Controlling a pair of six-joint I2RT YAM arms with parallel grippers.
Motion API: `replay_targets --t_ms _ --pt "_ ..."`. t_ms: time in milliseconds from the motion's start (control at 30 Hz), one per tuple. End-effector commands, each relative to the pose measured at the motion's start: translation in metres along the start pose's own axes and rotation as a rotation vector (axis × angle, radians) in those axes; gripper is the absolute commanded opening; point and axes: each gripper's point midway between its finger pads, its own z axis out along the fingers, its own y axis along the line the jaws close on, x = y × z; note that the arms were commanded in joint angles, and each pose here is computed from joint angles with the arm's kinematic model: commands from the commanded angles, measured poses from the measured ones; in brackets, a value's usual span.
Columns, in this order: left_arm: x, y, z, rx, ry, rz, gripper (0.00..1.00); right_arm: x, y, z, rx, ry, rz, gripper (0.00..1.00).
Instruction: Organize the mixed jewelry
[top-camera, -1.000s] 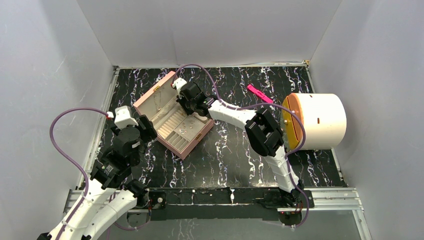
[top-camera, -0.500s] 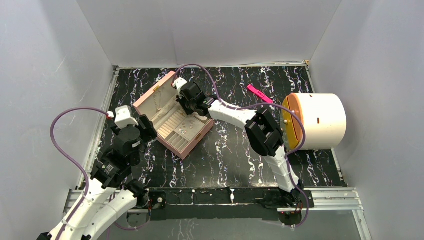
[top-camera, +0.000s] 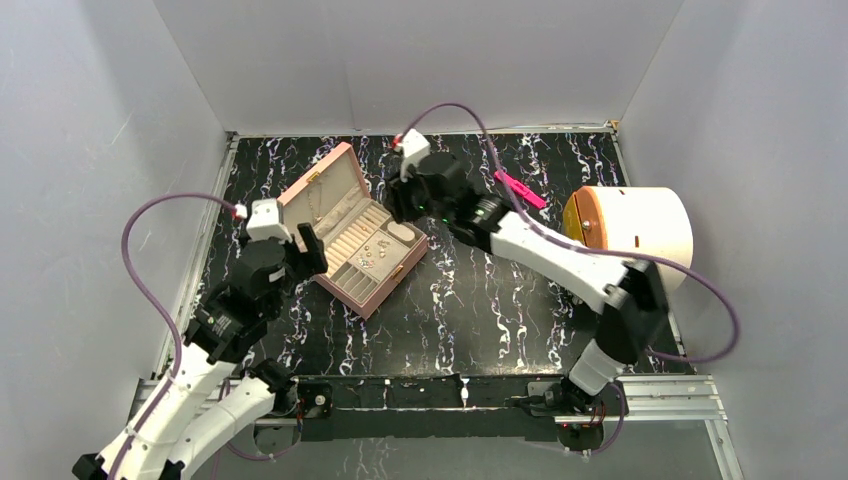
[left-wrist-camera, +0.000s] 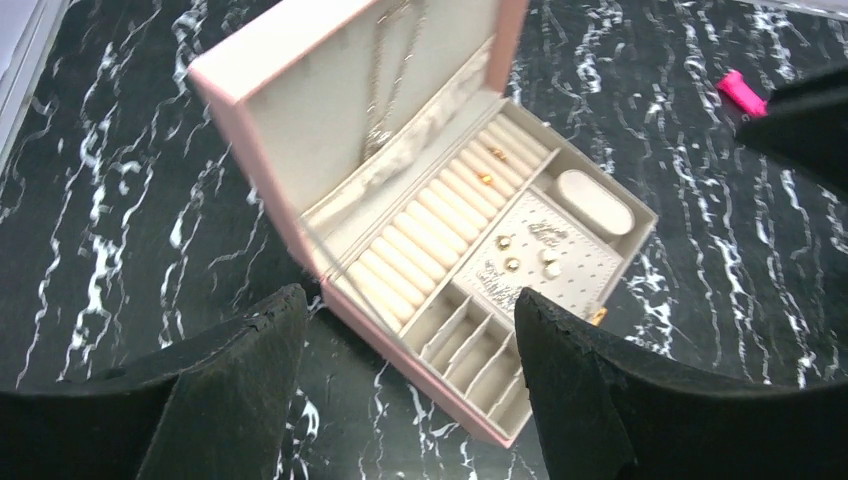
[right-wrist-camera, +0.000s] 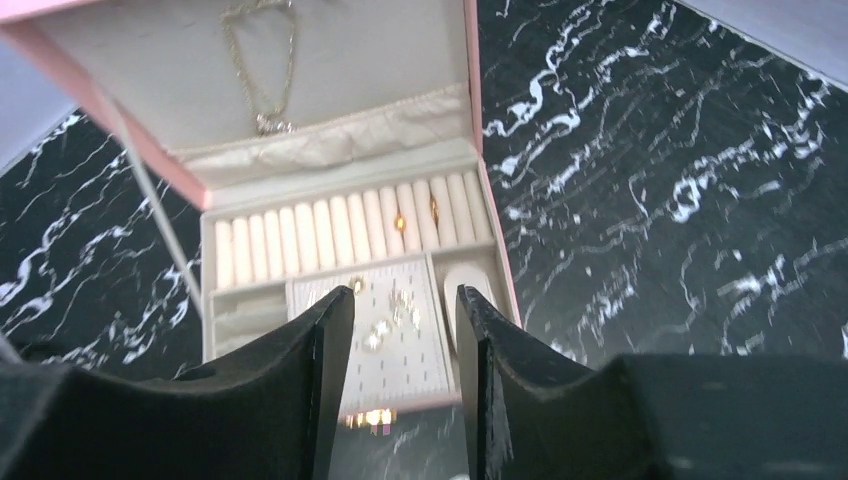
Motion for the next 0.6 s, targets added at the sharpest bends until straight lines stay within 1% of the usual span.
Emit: replay_targets --t_ms 0,33,67,133,200,267,333,433,567 --pt "-0.033 -0.037 -0.003 0.148 0.023 0.094 0.74 0.026 -0.008 -0.049 0.020 0.026 0.058 0.53" --pt "-0.040 -0.041 -0.002 0.155 0.031 0.106 0.78 0.036 -0.010 -0.058 0.028 0.043 0.071 0.55" --pt "-0.045 -0.044 0.000 0.152 0.041 0.119 0.79 0.043 -0.013 -0.068 0.041 0.052 0.093 0.57" --pt "-0.059 -0.042 0.005 0.085 0.048 0.106 0.79 0.057 -0.020 -0.085 0.073 0.068 0.120 0.62" --pt "-0.069 -0.046 0.011 0.063 0.064 0.121 0.79 0.071 -0.025 -0.100 0.100 0.075 0.146 0.69" --pt "-0.077 -0.055 0.017 0.060 0.086 0.140 0.79 0.082 -0.027 -0.110 0.096 0.054 0.171 0.72" --pt "-0.083 -0.064 0.026 0.063 0.113 0.159 0.79 0.097 -0.027 -0.115 0.092 0.042 0.212 0.72" --pt "-0.092 -0.083 0.035 0.101 0.158 0.199 0.80 0.119 -0.027 -0.118 0.096 0.073 0.288 0.72" --pt "-0.088 -0.096 0.062 0.104 0.269 0.292 0.80 0.146 -0.020 -0.114 0.074 0.129 0.371 0.71"
